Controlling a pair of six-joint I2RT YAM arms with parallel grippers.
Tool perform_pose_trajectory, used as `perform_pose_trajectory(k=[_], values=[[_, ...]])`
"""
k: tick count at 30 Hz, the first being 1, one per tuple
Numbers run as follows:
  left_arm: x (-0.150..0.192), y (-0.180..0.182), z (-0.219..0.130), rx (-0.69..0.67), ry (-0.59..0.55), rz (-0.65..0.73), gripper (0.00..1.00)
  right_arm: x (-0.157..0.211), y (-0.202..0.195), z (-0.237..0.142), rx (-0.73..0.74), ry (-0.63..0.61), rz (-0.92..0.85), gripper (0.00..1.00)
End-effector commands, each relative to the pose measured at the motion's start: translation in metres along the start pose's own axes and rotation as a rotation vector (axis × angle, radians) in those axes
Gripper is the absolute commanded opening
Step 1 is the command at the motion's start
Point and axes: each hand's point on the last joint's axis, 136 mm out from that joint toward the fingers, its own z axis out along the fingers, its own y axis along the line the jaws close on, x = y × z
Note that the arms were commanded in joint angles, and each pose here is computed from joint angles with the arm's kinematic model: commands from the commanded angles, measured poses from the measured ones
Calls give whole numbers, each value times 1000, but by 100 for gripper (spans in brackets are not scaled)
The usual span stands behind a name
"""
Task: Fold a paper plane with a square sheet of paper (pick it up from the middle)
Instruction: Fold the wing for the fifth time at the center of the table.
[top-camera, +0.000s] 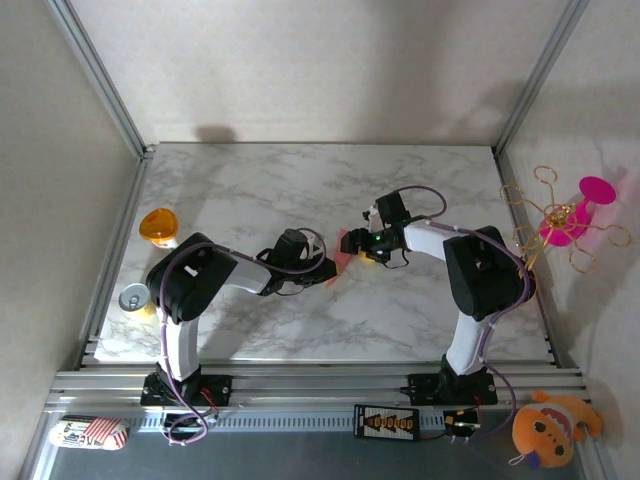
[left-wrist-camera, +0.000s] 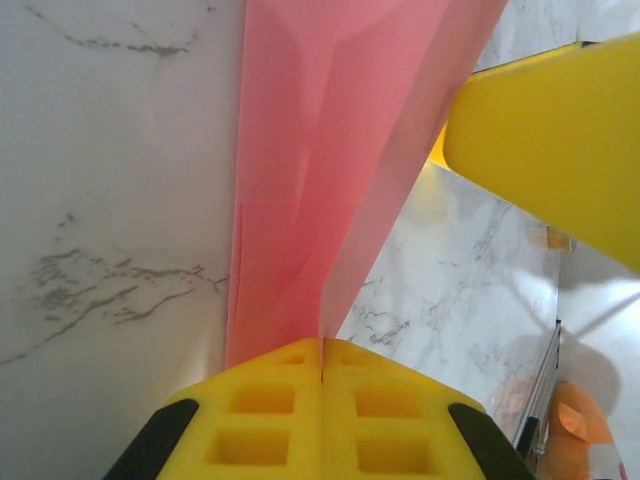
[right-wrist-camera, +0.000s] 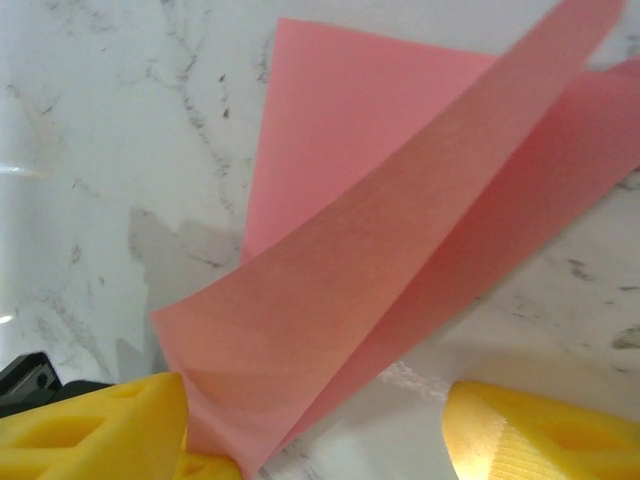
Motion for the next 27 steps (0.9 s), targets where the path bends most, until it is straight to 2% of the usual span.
perform_pose_trajectory(k=[1,6,14,27], values=[[6,13,1,-16,19,-29,0,20,-96,25,359,31,71,68],[5,12,-1,-17,8,-25,2,25,-107,29,442,50,93,66],[-2,6,-11,-27,-45,-3,21,33,-118,33,518,67,117,65],[2,-8,-14,-87,-60,169,29,39,-124,36,553,89,133,63]])
